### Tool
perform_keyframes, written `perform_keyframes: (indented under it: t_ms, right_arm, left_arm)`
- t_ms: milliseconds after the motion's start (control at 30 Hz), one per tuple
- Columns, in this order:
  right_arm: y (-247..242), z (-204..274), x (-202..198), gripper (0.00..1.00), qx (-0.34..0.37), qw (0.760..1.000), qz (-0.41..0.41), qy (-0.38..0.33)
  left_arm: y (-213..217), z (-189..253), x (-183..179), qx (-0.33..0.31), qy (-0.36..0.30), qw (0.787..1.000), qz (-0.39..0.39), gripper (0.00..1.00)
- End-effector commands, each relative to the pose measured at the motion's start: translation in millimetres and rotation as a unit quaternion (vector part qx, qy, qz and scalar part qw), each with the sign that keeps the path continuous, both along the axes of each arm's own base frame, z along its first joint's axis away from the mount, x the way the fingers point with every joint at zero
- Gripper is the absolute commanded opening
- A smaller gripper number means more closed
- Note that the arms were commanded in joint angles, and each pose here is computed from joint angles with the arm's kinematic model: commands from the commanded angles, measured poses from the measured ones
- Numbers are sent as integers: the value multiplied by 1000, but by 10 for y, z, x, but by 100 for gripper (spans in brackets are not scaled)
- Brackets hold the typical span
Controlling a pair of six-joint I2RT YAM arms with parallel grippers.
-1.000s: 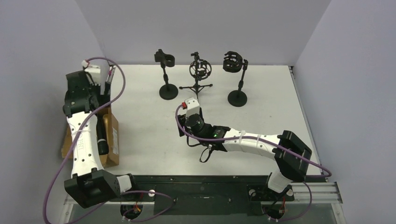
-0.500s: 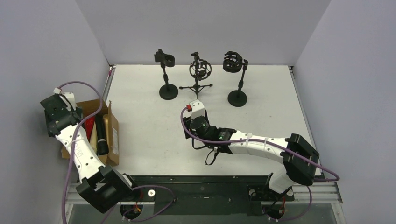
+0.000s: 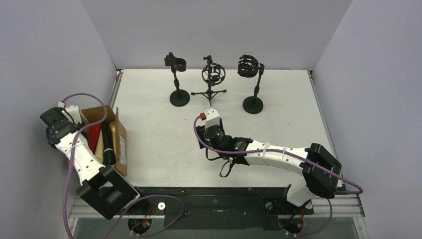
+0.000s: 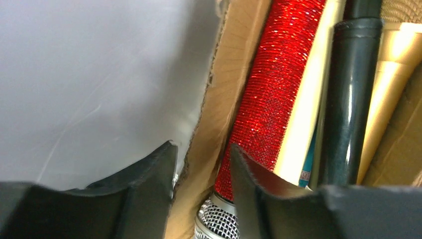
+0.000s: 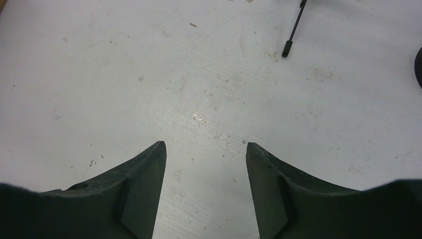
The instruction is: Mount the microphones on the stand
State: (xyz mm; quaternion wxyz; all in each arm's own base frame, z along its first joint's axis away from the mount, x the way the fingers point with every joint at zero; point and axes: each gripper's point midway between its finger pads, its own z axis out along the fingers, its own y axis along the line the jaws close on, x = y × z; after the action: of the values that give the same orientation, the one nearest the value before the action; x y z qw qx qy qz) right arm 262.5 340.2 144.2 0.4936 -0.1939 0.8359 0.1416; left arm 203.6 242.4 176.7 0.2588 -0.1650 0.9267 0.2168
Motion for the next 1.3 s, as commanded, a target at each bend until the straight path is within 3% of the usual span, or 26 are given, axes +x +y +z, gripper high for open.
perform_keyframes:
  t_ms: [0,33,200,367,533,667,1000,1167,1267]
  right_arm:
    - [-22,262,75,55,23,999,-13,-27]
    - [-17,254,77,55,22,999,-13,-26]
    - [5,250,91,54,20,999,-13,-26]
    - [-40,262,125,54,17,999,-18,-28]
    - [-49,326,186,54,28,999,-21,-26]
    - [-46,383,227,54,37,999,-23,-28]
    - [7,508,322,56,56,998,-19,-22]
    - [204,772,363,60,89,996,-6,-14]
    - [346,930,347,62,120,993,9,-7]
  left_arm:
    - [-194,-149,145,-63,-26,997,-35,30]
    - [-221,-158,159,-72,-29,996,-35,20]
    - [-165,-247,303,-98,-32,994,-29,0]
    - [-513,-309,493,-206,-55,975,-66,0]
    - [-1344,-184,791,-282,-75,941,-171,0]
    - [-1925,-280,839,-325,-53,917,-224,0]
    - [-2643,-615,671,-400,4,880,-256,0]
    - [-2843,-410,674,-377,-22,881,-287,0]
    - [-2919,-252,678,-395,-33,872,-287,0]
